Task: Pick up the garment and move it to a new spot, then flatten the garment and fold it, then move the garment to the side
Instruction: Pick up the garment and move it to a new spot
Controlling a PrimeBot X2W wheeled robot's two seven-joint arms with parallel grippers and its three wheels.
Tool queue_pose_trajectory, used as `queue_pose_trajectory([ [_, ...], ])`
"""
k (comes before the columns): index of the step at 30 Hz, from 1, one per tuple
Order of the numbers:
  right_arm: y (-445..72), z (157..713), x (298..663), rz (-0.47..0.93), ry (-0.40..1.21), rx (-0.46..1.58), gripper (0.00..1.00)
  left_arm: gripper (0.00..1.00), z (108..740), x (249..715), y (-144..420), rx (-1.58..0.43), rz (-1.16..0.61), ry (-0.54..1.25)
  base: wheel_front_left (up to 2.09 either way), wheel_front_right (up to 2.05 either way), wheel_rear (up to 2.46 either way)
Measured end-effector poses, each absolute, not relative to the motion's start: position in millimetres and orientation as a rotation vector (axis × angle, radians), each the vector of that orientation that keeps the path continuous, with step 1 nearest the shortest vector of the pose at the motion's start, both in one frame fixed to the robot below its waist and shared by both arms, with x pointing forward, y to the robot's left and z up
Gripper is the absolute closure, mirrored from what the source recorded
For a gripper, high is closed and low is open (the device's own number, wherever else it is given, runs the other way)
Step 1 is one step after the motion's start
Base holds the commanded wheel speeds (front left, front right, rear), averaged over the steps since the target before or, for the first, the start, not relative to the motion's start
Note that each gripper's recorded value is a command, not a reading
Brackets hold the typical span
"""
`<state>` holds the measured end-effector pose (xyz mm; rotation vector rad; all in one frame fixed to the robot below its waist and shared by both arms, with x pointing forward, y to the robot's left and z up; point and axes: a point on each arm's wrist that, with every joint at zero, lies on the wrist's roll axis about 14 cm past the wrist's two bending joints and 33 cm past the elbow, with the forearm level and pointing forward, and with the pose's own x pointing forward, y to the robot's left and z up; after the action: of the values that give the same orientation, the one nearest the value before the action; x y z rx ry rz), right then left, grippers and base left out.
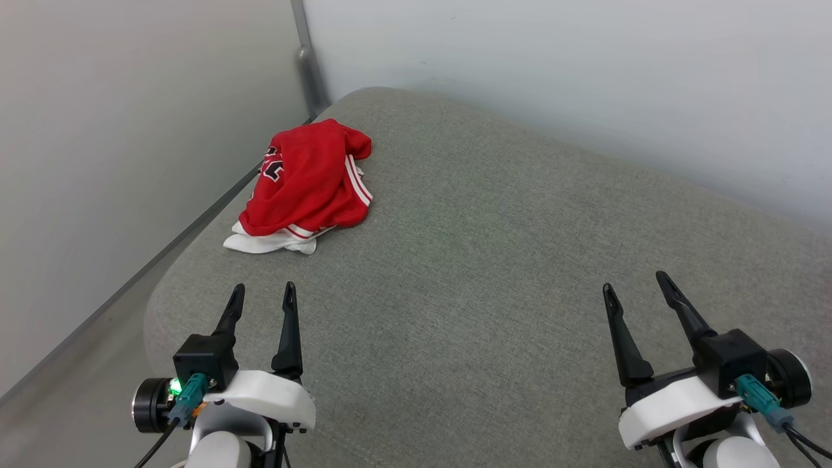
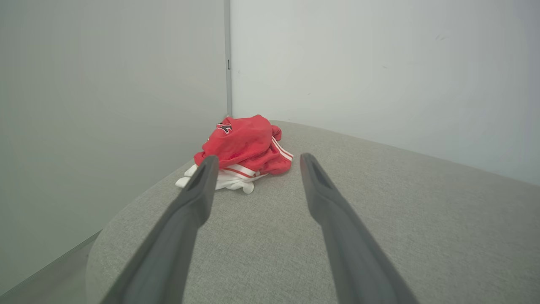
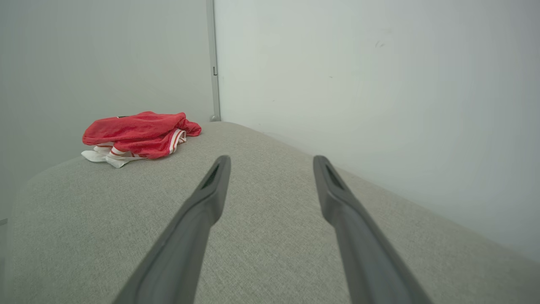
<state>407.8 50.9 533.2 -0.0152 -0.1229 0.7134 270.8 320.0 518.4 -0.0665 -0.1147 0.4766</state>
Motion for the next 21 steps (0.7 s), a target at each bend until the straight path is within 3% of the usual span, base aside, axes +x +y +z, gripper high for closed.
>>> queue_pose_trajectory([
  [10,49.5,537.4,407.8,0.709,-0.128,-0.009,0.00,0.00,527.0,283.7,325.2,-0.057,0.437,-0.107,0.00,0.00,0.00],
  [17,36.9,533.2,423.4,0.668,-0.115,-0.025,0.00,0.00,584.5,351.8,347.3,0.011,0.355,-0.125,0.00,0.00,0.00],
  [21,21.5,527.0,436.4,0.623,-0.102,-0.031,0.00,0.00,605.5,395.9,365.4,0.058,0.325,-0.051,0.00,0.00,0.00],
])
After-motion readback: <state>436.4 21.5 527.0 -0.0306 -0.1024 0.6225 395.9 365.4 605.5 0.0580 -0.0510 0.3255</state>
